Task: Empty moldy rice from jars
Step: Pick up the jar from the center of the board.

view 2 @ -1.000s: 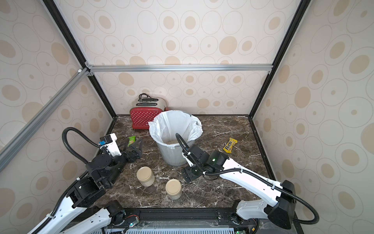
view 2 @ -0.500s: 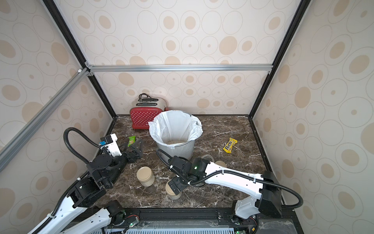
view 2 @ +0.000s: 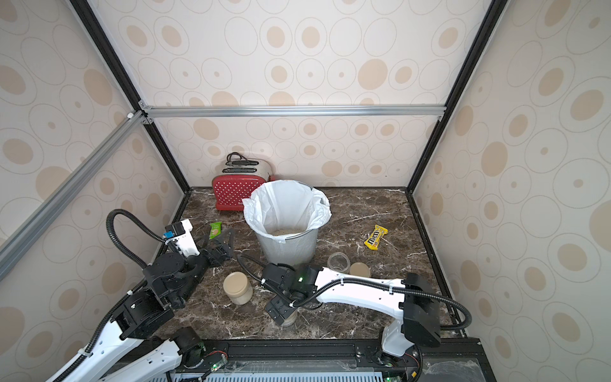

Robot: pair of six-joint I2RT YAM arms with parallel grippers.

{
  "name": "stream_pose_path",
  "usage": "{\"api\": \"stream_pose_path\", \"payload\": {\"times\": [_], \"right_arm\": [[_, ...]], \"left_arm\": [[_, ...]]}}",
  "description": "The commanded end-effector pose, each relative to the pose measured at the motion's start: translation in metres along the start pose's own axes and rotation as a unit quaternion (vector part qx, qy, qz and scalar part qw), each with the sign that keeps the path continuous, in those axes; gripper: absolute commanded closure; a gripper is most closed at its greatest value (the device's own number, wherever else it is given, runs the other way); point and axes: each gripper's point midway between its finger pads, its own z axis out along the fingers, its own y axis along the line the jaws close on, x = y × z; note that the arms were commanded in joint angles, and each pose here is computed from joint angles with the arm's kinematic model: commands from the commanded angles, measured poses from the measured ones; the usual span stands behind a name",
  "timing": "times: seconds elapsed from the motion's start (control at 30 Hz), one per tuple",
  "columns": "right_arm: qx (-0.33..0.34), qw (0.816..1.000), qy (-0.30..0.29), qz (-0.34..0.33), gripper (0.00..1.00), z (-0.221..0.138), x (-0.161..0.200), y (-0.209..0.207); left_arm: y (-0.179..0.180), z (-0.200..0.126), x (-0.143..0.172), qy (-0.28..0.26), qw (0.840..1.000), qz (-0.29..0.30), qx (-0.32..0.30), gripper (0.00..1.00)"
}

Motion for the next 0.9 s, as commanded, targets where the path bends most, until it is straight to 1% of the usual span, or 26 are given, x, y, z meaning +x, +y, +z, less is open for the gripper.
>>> {"api": "stream_pose_path", "payload": {"times": [0.0,0.3,0.53,0.63,0.73,0.87], "right_arm": [[0.015,1.0,0.003,-0.007,0.0,0.002,-0.002,0.0],[0.016,0.999,0.033,-0.012,0.0,0.026,0.004,0.004],[0.041,0.998,0.051,-0.007,0.0,0.043,0.007,-0.002],[0.049,0.997,0.061,-0.005,0.04,0.048,0.01,-0.004],[0.059,0.996,0.07,-0.003,0.11,0.05,0.015,-0.008],[0.069,0.996,0.062,-0.001,0.19,0.045,0.015,-0.013]], "left_arm": [[0.005,-0.003,-0.002,-0.006,1.0,-0.008,-0.009,0.01],[0.007,-0.004,-0.001,-0.006,1.0,-0.006,-0.012,0.01],[0.009,-0.005,-0.001,-0.006,1.0,-0.005,-0.014,0.01],[0.01,-0.005,-0.002,-0.009,1.0,-0.005,-0.017,0.01],[0.012,-0.006,-0.004,-0.012,1.0,-0.005,-0.023,0.01],[0.013,-0.006,-0.005,-0.018,1.0,-0.009,-0.024,0.01]]}}
